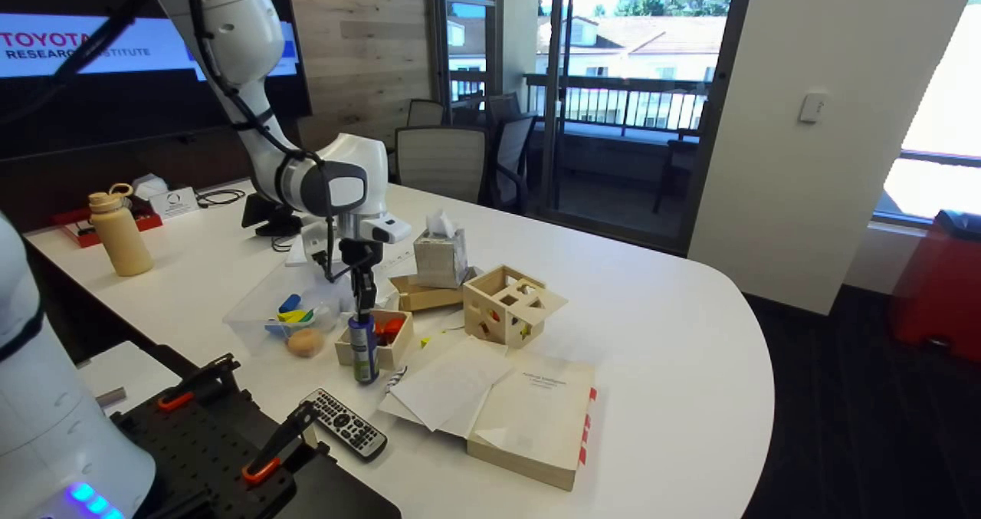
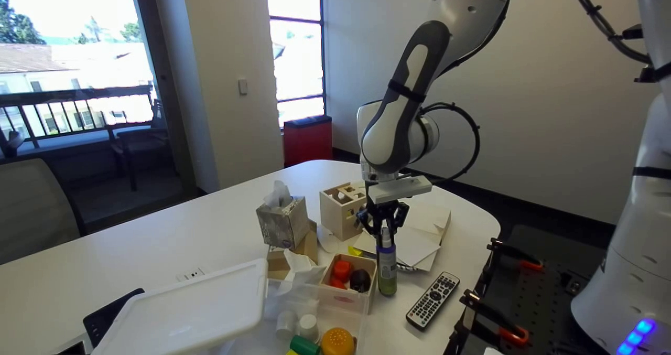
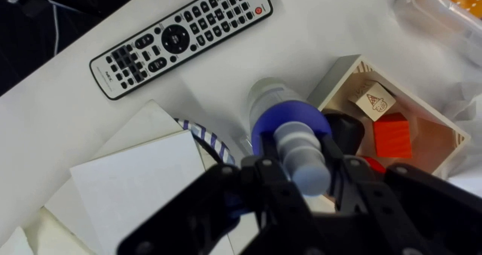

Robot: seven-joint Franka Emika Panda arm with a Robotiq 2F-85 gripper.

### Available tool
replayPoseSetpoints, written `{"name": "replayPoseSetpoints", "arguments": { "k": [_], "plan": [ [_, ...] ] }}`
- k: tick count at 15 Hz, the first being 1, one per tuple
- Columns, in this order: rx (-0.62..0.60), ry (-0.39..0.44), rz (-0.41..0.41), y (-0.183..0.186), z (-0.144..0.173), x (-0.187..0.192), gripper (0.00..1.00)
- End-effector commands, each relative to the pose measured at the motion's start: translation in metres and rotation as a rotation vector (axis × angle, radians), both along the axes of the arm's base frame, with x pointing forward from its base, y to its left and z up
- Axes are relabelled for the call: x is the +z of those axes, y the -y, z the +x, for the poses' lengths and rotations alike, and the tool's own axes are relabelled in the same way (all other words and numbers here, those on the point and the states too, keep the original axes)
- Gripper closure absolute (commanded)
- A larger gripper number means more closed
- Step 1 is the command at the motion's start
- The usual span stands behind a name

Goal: Place the bottle next to the box

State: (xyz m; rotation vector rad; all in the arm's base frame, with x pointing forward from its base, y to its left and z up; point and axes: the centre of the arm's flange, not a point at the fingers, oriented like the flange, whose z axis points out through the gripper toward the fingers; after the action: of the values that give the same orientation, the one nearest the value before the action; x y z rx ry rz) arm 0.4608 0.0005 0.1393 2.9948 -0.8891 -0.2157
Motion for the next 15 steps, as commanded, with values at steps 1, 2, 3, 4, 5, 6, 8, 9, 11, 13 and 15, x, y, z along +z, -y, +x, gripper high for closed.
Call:
{"name": "replayPoseSetpoints", "arguments": {
  "k": [1,2,3,4,5,6,8,9,11,13,15],
  "plan": [
    [0.009,0.048,0.026,0.007,-0.001,-0.001,0.92],
    [0.01,0.051,0.026,0.008,-0.001,-0.002,0.92],
    [0.011,0.048,0.027,0.009,-0.001,-0.004,0.92],
    [0.02,0.043,0.031,0.01,-0.002,-0.005,0.92],
    [0.024,0.041,0.034,0.01,-0.003,-0.007,0.92],
    [0.03,0.039,0.035,0.011,-0.004,-0.008,0.92],
    [0.044,0.032,0.039,0.011,-0.006,-0.011,0.92],
    [0.054,0.033,0.04,0.011,-0.006,-0.011,0.45],
    [0.087,0.031,0.047,0.009,-0.008,-0.01,0.36],
    [0.165,0.005,0.077,0.005,-0.008,-0.008,0.22],
    [0.228,-0.01,0.078,-0.003,-0.008,-0.003,0.07]
  ]
}}
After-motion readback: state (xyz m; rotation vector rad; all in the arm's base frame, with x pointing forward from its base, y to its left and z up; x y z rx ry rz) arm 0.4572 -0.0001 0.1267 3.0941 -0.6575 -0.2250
